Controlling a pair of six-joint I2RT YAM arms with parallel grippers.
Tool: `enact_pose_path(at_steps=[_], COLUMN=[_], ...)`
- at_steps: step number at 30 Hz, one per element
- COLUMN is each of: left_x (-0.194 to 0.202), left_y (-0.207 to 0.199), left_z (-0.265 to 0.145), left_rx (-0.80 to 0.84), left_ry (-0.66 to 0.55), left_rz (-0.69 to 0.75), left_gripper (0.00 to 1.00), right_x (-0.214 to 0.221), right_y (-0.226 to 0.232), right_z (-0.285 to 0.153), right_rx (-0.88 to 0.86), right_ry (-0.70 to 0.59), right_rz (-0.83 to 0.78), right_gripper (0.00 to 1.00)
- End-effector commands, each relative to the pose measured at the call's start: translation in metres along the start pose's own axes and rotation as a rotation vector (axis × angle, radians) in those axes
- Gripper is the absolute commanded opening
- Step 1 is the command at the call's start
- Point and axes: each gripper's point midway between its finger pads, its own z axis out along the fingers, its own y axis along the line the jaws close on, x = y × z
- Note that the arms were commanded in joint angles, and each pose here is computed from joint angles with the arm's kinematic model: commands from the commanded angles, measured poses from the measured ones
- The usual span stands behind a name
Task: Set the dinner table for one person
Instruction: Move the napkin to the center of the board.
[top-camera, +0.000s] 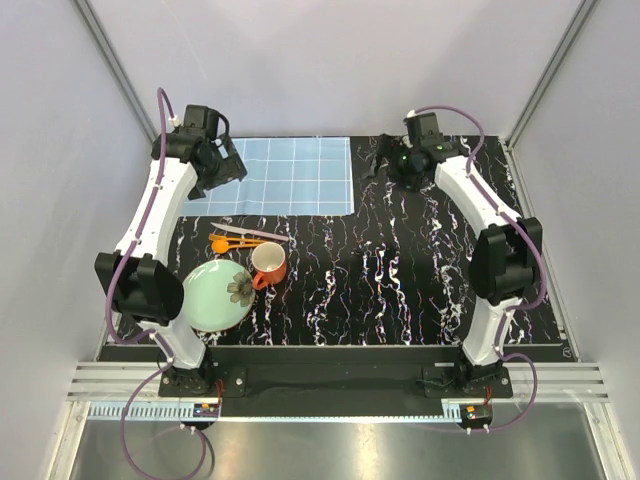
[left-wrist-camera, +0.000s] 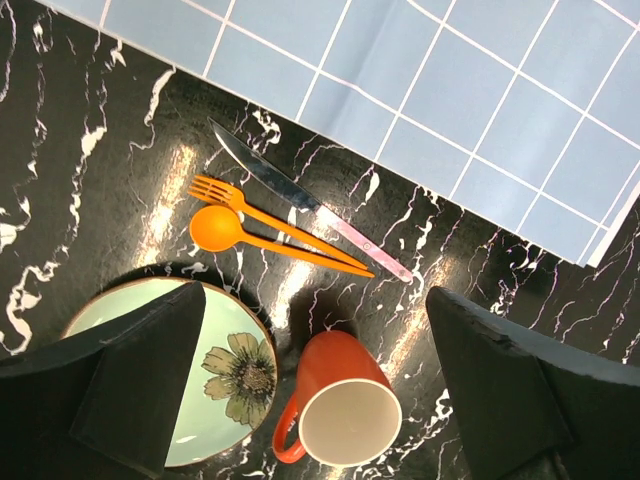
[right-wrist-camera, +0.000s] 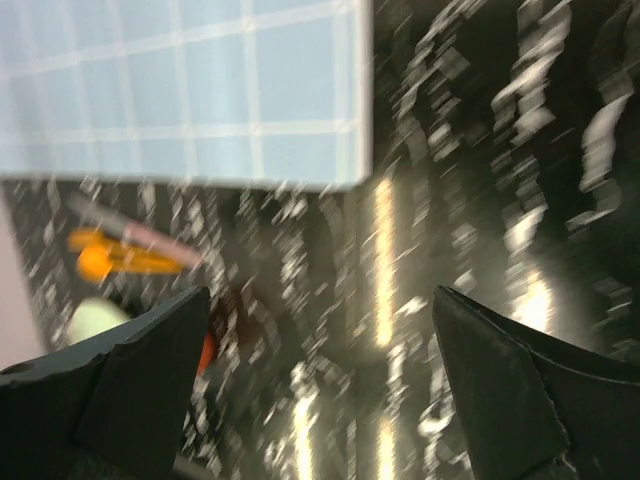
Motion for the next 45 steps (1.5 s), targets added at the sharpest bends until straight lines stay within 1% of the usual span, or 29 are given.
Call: enact_pose_path(at_steps=[1, 2, 3, 4, 6, 7, 8, 10, 11, 12, 13, 14, 16, 17, 18, 19, 20, 23, 24, 25, 27, 28, 33, 35, 39, 40, 45], left_x=[0.001, 0.002, -0.002, -0.002, -0.004, -0.006, -0.004, -0.004, -0.003, -0.004, -0.004, -0.004, 0.0, 0.001, 0.004, 0.012, 0.015, 0.031, 0.038, 0.041, 0.048, 0.052, 0.076, 0.08, 0.079, 0.08, 0.077], left_y=[-0.009, -0.009, -0.01, -0.008, -0.007, -0.007, -0.01, -0.013, -0.015, -0.016, -0.016, -0.016, -0.014, -0.013, -0.011, -0.007, -0.004, 0.001, 0.003, 0.002, 0.003, 0.002, 0.008, 0.009, 0.006, 0.005, 0.004], left_z=[-0.007, -0.009, -0.017, -0.017, -0.022, -0.023, -0.023, -0.024, -0.026, -0.027, -0.027, -0.031, -0.032, -0.038, -0.039, -0.036, -0.039, -0.035, -0.032, -0.033, -0.033, -0.033, -0.027, -0.028, -0.029, -0.029, -0.033], left_rx=[0.041, 0.049, 0.066, 0.063, 0.069, 0.074, 0.092, 0.107, 0.12, 0.124, 0.127, 0.137, 0.142, 0.152, 0.151, 0.141, 0.142, 0.145, 0.139, 0.151, 0.156, 0.161, 0.161, 0.166, 0.177, 0.18, 0.187], left_ry=[-0.026, -0.033, -0.062, -0.071, -0.087, -0.089, -0.075, -0.067, -0.062, -0.064, -0.064, -0.065, -0.061, -0.067, -0.063, -0.048, -0.05, -0.015, 0.005, 0.014, 0.03, 0.041, 0.087, 0.094, 0.093, 0.099, 0.086], left_rz=[-0.036, -0.04, -0.046, -0.046, -0.045, -0.042, -0.034, -0.035, -0.039, -0.042, -0.039, -0.036, -0.022, -0.022, -0.019, -0.013, -0.015, -0.01, -0.005, -0.003, -0.001, -0.01, -0.008, -0.009, -0.018, -0.019, -0.035], left_gripper=[0.99, 0.99, 0.99, 0.99, 0.99, 0.99, 0.99, 0.99, 0.99, 0.99, 0.99, 0.99, 0.99, 0.99, 0.99, 0.99, 0.99, 0.99, 0.99, 0.99, 0.99, 0.99, 0.99, 0.99, 0.99, 0.99, 0.99], right_x=[0.03, 0.03, 0.031, 0.025, 0.016, 0.004, 0.003, -0.016, -0.018, -0.024, -0.039, -0.041, -0.061, -0.057, -0.06, -0.074, -0.067, -0.081, -0.095, -0.092, -0.106, -0.101, -0.112, -0.113, -0.098, -0.089, -0.071], right_y=[0.065, 0.076, 0.085, 0.089, 0.083, 0.086, 0.081, 0.086, 0.085, 0.084, 0.086, 0.069, 0.062, 0.041, 0.034, 0.039, 0.027, 0.045, 0.056, 0.051, 0.053, 0.048, 0.046, 0.045, 0.043, 0.042, 0.036], right_z=[-0.038, -0.04, -0.043, -0.045, -0.041, -0.045, -0.039, -0.044, -0.039, -0.038, -0.043, -0.031, -0.033, -0.018, -0.014, -0.02, -0.001, 0.019, 0.014, 0.034, 0.039, 0.054, 0.079, 0.087, 0.11, 0.119, 0.133], right_rx=[-0.256, -0.331, -0.37, -0.369, -0.317, -0.314, -0.283, -0.294, -0.302, -0.293, -0.284, -0.191, -0.127, -0.027, 0.012, 0.018, 0.05, -0.036, -0.068, -0.062, -0.059, -0.06, -0.097, -0.111, -0.15, -0.165, -0.176], right_ry=[0.085, 0.102, 0.116, 0.092, 0.034, 0.003, 0.007, -0.027, -0.018, -0.031, -0.073, -0.078, -0.133, -0.107, -0.105, -0.141, -0.088, -0.099, -0.143, -0.125, -0.172, -0.155, -0.199, -0.204, -0.152, -0.122, -0.062], right_rz=[0.105, 0.117, 0.105, 0.083, 0.025, 0.007, 0.002, -0.016, -0.014, -0.019, -0.034, -0.037, -0.122, -0.132, -0.179, -0.195, -0.186, -0.182, -0.189, -0.188, -0.199, -0.195, -0.173, -0.159, -0.115, -0.102, -0.071], right_gripper=[1.0, 1.0, 1.0, 1.0, 1.0, 1.0, 1.0, 0.99, 1.0, 1.0, 1.0, 1.0, 1.0, 0.99, 1.0, 1.0, 1.0, 1.0, 1.0, 1.0, 1.0, 1.0, 1.0, 1.0, 1.0, 1.0, 1.0])
